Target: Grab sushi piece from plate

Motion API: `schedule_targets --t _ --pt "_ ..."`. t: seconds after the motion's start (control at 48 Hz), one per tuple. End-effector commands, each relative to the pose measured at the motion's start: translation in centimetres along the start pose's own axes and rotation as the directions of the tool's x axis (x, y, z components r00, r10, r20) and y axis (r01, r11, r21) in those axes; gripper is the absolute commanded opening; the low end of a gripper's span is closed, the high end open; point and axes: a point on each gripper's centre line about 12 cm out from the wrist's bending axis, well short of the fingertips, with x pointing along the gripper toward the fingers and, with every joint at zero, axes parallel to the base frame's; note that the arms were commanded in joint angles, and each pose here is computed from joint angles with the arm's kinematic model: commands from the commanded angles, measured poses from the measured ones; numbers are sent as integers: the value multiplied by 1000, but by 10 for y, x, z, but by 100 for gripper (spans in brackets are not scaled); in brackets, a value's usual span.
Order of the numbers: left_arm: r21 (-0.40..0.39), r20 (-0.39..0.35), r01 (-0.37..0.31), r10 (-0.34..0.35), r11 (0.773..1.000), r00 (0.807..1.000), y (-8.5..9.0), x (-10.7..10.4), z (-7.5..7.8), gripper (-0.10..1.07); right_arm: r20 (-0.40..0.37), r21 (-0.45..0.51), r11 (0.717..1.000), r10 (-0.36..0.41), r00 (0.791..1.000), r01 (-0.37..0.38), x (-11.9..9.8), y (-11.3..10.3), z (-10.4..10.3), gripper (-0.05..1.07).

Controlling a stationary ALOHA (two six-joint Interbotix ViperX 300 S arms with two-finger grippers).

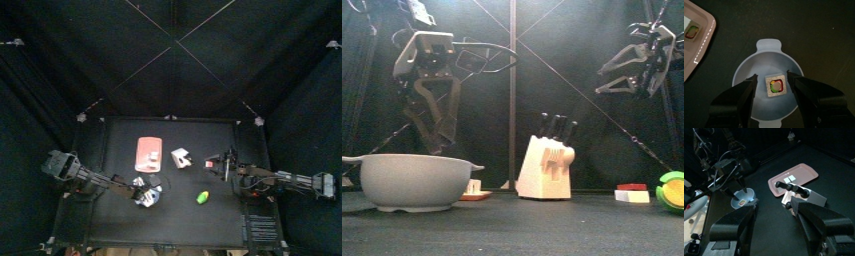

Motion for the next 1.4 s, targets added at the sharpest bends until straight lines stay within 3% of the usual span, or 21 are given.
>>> schedule_targets --t 0.0,0.188,0.417,0.812,1.208,1.375 --pt "-53 56 3 0 999 998 8 -17 17 86 6 14 1000 0 1000 0 2 0 3 88" --pt "-218 98 -79 102 973 990 44 -21 41 86 7 35 999 -3 1000 3 2 0 3 88" --pt "-383 98 -137 188 914 977 77 -9 58 87 6 31 1000 -1 1000 1 2 0 2 88" --pt "-507 50 -235 300 829 952 110 24 66 88 7 24 1000 -5 1000 5 2 -1 3 88" --pt "-561 47 -278 366 779 930 145 40 95 89 9 29 999 -29 1000 28 1 -6 2 88" --pt "-582 66 -253 355 773 933 156 47 105 95 11 30 999 -34 999 33 1 -7 2 88"
